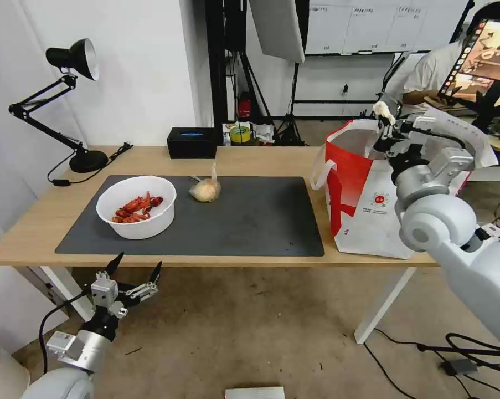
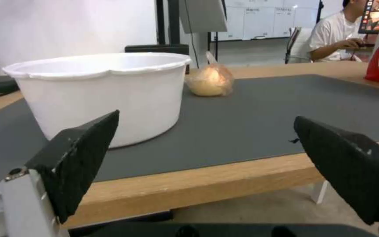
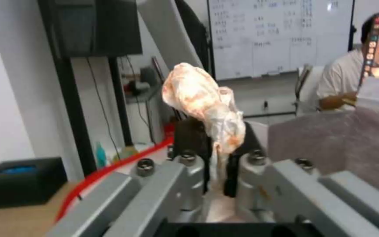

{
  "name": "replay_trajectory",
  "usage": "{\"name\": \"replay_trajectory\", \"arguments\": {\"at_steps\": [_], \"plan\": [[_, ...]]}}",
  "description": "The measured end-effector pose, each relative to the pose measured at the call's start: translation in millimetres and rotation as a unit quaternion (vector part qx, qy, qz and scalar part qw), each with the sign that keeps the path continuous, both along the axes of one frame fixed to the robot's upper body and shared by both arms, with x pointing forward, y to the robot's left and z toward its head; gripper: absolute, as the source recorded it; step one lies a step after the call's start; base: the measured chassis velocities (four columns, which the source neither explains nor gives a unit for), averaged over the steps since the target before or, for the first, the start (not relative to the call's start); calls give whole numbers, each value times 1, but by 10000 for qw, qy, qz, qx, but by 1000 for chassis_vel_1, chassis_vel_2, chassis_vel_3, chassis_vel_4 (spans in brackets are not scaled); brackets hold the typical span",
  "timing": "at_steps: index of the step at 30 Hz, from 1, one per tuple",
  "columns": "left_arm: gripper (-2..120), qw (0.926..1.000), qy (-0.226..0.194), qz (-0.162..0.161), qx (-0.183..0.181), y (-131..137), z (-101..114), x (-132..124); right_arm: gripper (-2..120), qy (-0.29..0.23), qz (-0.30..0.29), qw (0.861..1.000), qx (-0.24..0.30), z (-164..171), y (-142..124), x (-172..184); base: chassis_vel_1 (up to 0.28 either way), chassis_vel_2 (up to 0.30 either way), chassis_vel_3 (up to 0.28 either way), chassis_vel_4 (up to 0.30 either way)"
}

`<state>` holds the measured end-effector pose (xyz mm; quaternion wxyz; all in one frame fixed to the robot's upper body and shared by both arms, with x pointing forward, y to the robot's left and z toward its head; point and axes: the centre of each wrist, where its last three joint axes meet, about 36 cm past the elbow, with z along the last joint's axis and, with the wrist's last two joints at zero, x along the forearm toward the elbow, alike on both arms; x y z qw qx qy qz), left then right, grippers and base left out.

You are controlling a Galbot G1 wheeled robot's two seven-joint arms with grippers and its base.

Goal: Pick up the trash from the table and place it into the takeout bag.

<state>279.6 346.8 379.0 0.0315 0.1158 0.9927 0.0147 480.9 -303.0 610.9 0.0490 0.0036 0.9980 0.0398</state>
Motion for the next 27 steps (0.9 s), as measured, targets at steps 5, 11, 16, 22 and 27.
{"name": "replay_trajectory", "arguments": {"at_steps": [5, 11, 16, 22, 27], "plan": [[100, 10000, 6, -8, -8, -1, 0, -1, 30, 358, -15, 9993, -64, 11, -8, -4, 0, 0, 0, 0], [100, 10000, -3, -18, 0, -2, 2, -3, 51, 434, -11, 9990, -125, 20, -11, -5, 0, 0, 0, 0], [100, 10000, -8, -15, 23, -1, 4, -6, 72, 484, -14, 9987, -152, 27, -13, -7, 0, 0, 0, 0], [100, 10000, 0, -15, 26, -1, 5, -8, 91, 527, 0, 9985, -166, 29, -15, -9, 0, 0, 0, 0], [100, 10000, -32, -14, 40, -1, 8, -9, 99, 523, 139, 9985, -93, 33, -11, -13, 0, 0, 0, 0]]}}
